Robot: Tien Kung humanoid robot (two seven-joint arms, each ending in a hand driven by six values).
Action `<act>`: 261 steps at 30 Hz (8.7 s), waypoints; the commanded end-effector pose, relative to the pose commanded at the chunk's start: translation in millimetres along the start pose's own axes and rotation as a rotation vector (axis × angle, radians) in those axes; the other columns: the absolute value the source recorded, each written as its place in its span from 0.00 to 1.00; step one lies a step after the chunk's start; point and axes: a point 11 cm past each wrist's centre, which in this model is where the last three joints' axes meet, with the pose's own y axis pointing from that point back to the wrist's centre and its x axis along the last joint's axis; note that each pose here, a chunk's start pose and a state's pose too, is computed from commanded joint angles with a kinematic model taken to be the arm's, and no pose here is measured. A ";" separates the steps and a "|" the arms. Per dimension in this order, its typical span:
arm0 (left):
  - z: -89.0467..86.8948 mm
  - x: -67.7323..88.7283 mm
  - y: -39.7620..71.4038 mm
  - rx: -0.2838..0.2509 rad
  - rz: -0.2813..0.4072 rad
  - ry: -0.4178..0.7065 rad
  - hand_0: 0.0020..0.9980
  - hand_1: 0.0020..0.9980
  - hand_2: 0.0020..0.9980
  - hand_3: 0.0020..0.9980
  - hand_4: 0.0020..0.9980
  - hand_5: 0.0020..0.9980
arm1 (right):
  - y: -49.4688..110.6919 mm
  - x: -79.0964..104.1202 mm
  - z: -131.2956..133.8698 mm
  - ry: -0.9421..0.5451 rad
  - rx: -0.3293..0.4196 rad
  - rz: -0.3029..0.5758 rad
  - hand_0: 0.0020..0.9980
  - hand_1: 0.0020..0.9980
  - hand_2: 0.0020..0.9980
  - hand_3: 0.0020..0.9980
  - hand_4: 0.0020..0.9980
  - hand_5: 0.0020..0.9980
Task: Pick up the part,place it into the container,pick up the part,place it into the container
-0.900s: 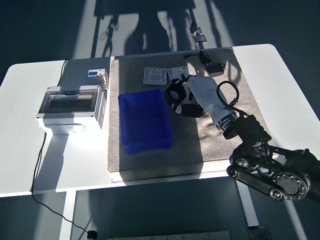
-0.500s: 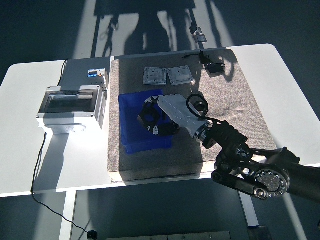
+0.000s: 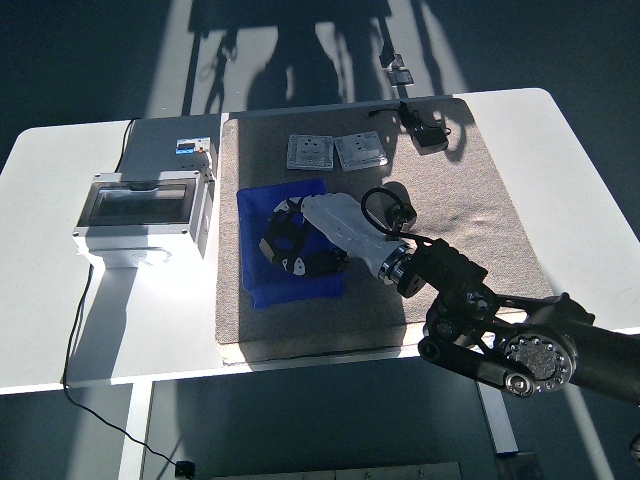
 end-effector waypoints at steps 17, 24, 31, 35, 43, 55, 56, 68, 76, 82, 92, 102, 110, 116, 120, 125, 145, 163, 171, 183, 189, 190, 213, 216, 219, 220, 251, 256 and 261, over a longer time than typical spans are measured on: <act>-1.3 0.8 -0.1 -0.002 0.005 0.001 0.67 0.57 0.64 0.64 0.65 0.68 | 1.7 -7.6 1.5 -0.060 -0.007 -0.050 1.00 0.97 0.93 0.88 0.59 0.31; -3.1 -0.9 0.0 -0.002 0.004 0.001 0.67 0.57 0.63 0.64 0.64 0.68 | 6.6 21.9 14.6 -0.143 -0.034 0.154 1.00 0.98 0.96 0.97 0.61 0.31; -2.1 -3.2 0.2 -0.004 0.001 0.003 0.67 0.57 0.63 0.64 0.65 0.68 | 29.6 55.0 72.7 -0.118 -0.274 0.301 1.00 0.94 0.93 0.95 0.63 0.30; -4.2 -4.7 0.3 0.001 -0.002 0.001 0.67 0.57 0.64 0.64 0.65 0.68 | 39.6 55.6 97.7 -0.084 -0.404 0.259 1.00 0.93 0.94 0.96 0.83 0.39; -5.9 -9.1 0.6 0.004 -0.011 0.002 0.67 0.57 0.64 0.64 0.65 0.68 | 51.3 47.1 120.8 -0.024 -0.564 0.167 1.00 0.95 0.98 0.97 0.90 0.44; -6.2 -11.5 0.8 0.004 -0.016 0.002 0.67 0.57 0.64 0.64 0.65 0.68 | 54.5 46.2 122.9 -0.007 -0.593 0.149 1.00 0.97 1.00 1.00 0.94 0.46; -6.4 -11.4 0.8 0.004 -0.016 0.002 0.67 0.57 0.64 0.64 0.65 0.68 | 55.1 46.3 123.4 -0.007 -0.596 0.149 1.00 0.97 1.00 1.00 0.95 0.47; -5.6 -10.3 0.7 0.000 -0.015 0.005 0.67 0.57 0.64 0.64 0.65 0.68 | 53.4 38.6 122.8 -0.007 -0.601 0.105 1.00 0.99 1.00 1.00 0.96 0.48; -3.2 -10.2 0.7 -0.003 -0.016 0.002 0.67 0.57 0.64 0.64 0.65 0.68 | 41.2 25.3 127.9 -0.005 -0.598 0.076 1.00 0.98 1.00 1.00 0.97 0.48; -1.6 -9.0 0.6 -0.005 -0.014 0.000 0.67 0.57 0.64 0.64 0.65 0.68 | 24.7 16.7 126.4 0.023 -0.538 0.095 1.00 0.97 0.98 0.98 0.96 0.47; 0.1 -7.4 0.6 -0.007 -0.011 -0.005 0.67 0.57 0.64 0.64 0.65 0.68 | 29.4 -6.7 151.5 0.057 -0.572 0.077 1.00 0.82 0.83 0.87 0.94 0.46; -0.6 -5.5 0.4 -0.004 -0.009 -0.008 0.67 0.57 0.64 0.64 0.66 0.67 | 32.3 -18.2 152.5 0.094 -0.587 0.051 0.92 0.64 0.42 0.64 0.72 0.22; -1.0 -5.7 0.4 -0.002 -0.011 -0.013 0.67 0.57 0.64 0.64 0.66 0.67 | 32.0 -20.0 148.8 0.105 -0.567 0.067 0.89 0.58 0.37 0.60 0.56 0.09; -1.2 -5.6 0.4 -0.003 -0.009 -0.009 0.67 0.57 0.64 0.64 0.66 0.67 | 30.7 -16.9 145.7 0.114 -0.545 0.098 0.87 0.56 0.37 0.56 0.51 0.06; -0.5 -6.0 0.4 -0.004 -0.010 -0.009 0.67 0.57 0.64 0.64 0.66 0.67 | 30.1 -15.0 144.4 0.113 -0.533 0.118 0.86 0.55 0.36 0.55 0.47 0.03; -0.2 -6.4 0.5 -0.005 -0.010 -0.009 0.67 0.57 0.64 0.64 0.66 0.67 | 30.5 -14.2 144.4 0.110 -0.527 0.132 0.85 0.55 0.36 0.54 0.44 0.01; -2.0 -15.7 1.3 -0.003 -0.025 -0.008 0.67 0.58 0.65 0.65 0.66 0.68 | 5.9 38.6 47.7 -0.098 -0.136 0.269 0.80 0.55 0.37 0.54 0.42 0.00; -2.8 -5.6 0.4 -0.006 -0.004 0.014 0.67 0.58 0.65 0.65 0.66 0.68 | 2.5 -3.9 21.2 -0.052 -0.087 0.033 0.86 0.72 0.66 0.62 0.60 0.27; -3.9 -1.7 0.1 -0.003 0.006 0.015 0.67 0.57 0.64 0.65 0.66 0.68 | 3.0 -8.7 22.5 -0.043 -0.100 0.008 0.99 0.92 0.90 0.87 0.68 0.37; -0.6 -2.8 0.3 -0.009 0.005 0.013 0.67 0.58 0.65 0.65 0.66 0.68 | 2.7 -7.0 21.7 -0.028 -0.099 0.008 1.00 0.94 0.93 0.97 0.76 0.44; 2.3 0.4 0.1 -0.018 0.013 0.018 0.67 0.58 0.65 0.65 0.67 0.68 | 4.7 8.4 27.1 -0.076 -0.105 0.111 1.00 0.93 0.91 0.96 0.76 0.45; 2.5 0.8 0.1 -0.019 0.014 0.019 0.67 0.58 0.65 0.65 0.67 0.68 | 5.7 12.8 28.9 -0.096 -0.107 0.139 1.00 0.93 0.91 0.96 0.76 0.45; -0.6 -3.2 0.3 -0.015 0.009 0.019 0.67 0.57 0.64 0.64 0.67 0.68 | 54.0 75.8 72.7 -0.336 -0.147 0.572 0.93 0.81 0.83 0.85 0.77 0.47; -1.7 -3.5 0.3 -0.013 0.008 0.022 0.67 0.57 0.64 0.64 0.67 0.68 | 69.7 84.8 80.2 -0.387 -0.140 0.642 0.93 0.81 0.83 0.85 0.77 0.47; -2.7 -3.5 0.3 -0.013 0.009 0.023 0.67 0.57 0.64 0.64 0.67 0.67 | 87.6 93.4 88.3 -0.426 -0.136 0.704 0.80 0.65 0.71 0.69 0.77 0.46; -3.2 -3.5 0.3 -0.012 0.009 0.024 0.67 0.57 0.64 0.64 0.67 0.67 | 93.0 95.8 91.4 -0.435 -0.140 0.722 0.80 0.65 0.71 0.69 0.77 0.46; -11.1 -5.7 0.3 0.012 0.000 0.014 0.67 0.57 0.64 0.63 0.65 0.66 | 153.7 114.4 149.7 -0.476 -0.308 0.916 0.75 0.55 0.66 0.65 0.76 0.46; -10.4 -4.2 0.3 0.006 0.009 0.023 0.67 0.58 0.64 0.63 0.65 0.66 | 154.2 112.8 149.6 -0.482 -0.308 0.919 0.75 0.55 0.66 0.65 0.75 0.46; -8.8 -2.1 0.1 0.000 0.014 0.025 0.67 0.58 0.64 0.64 0.65 0.65 | 158.2 112.3 152.3 -0.489 -0.315 0.932 0.75 0.54 0.66 0.64 0.75 0.46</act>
